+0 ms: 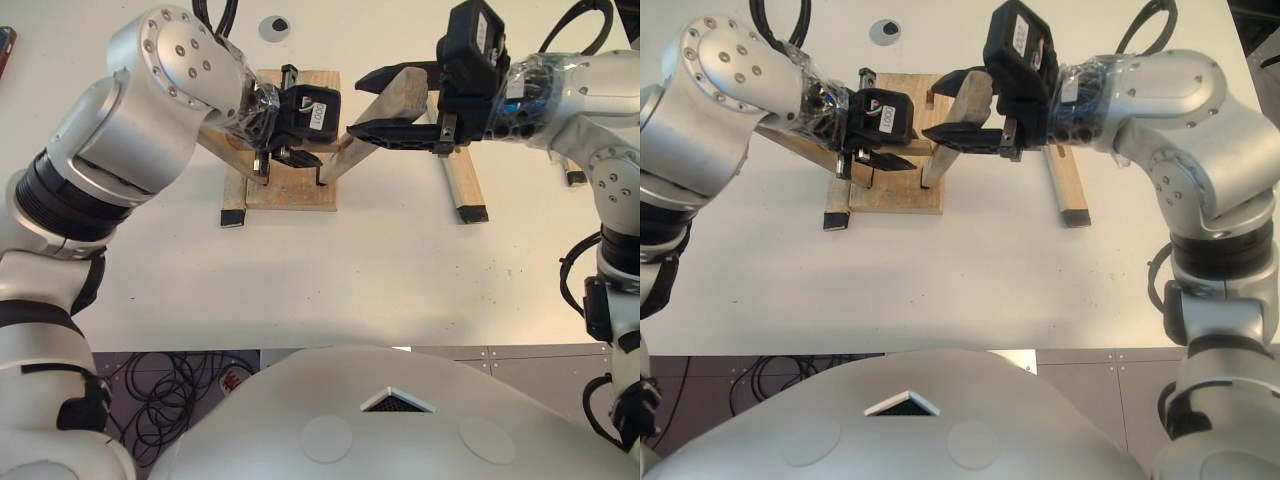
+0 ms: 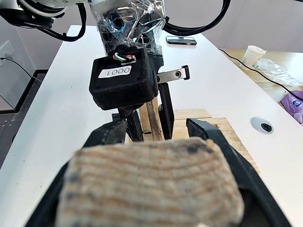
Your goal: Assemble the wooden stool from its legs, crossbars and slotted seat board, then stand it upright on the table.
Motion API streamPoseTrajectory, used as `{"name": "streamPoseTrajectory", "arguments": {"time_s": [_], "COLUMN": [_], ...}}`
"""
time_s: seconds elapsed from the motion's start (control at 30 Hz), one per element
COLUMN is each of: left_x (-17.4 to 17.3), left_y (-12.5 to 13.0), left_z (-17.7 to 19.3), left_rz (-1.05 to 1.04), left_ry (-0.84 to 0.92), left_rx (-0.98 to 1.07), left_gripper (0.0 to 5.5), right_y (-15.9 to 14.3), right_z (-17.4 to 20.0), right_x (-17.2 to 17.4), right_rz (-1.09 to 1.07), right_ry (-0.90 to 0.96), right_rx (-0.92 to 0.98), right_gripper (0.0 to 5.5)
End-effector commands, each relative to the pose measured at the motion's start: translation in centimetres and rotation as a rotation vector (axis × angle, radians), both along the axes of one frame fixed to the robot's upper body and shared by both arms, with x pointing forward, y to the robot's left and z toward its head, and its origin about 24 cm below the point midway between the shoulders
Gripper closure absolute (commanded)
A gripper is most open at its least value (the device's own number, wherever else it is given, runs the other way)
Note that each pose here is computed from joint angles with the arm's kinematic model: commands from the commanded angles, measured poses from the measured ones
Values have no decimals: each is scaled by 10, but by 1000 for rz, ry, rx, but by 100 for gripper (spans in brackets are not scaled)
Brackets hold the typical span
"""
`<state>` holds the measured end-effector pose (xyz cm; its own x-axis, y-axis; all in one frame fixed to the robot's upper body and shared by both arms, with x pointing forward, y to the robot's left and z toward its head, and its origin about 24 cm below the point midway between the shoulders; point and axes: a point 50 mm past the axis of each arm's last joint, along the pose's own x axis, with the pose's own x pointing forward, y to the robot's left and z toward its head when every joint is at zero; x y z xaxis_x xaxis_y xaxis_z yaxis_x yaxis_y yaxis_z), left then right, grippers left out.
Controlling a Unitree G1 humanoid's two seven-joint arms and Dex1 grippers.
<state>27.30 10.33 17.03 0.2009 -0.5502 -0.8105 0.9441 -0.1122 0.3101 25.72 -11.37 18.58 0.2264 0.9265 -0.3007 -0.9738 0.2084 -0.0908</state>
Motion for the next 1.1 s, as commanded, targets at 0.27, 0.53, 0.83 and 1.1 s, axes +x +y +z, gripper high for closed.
{"name": "streamPoseTrajectory", "arguments": {"time_s": [0.27, 0.53, 0.83, 1.1], "left_x": [0, -5, -14, -17], "left_y": [1, -2, 1, 3], "left_z": [9, 4, -9, -13], "left_rz": [72, 125, 131, 101], "left_ry": [-25, 8, 42, 65], "left_rx": [-124, -214, -196, -174], "left_gripper": [507, 509, 509, 509], "right_y": [1, 8, 30, 45], "right_z": [-25, -16, -8, -9], "right_x": [12, 21, 27, 26], "right_rz": [33, 115, 181, 186], "right_ry": [176, 169, 157, 165], "right_rx": [-173, -240, -253, -205], "right_gripper": [344, 345, 345, 345]}}
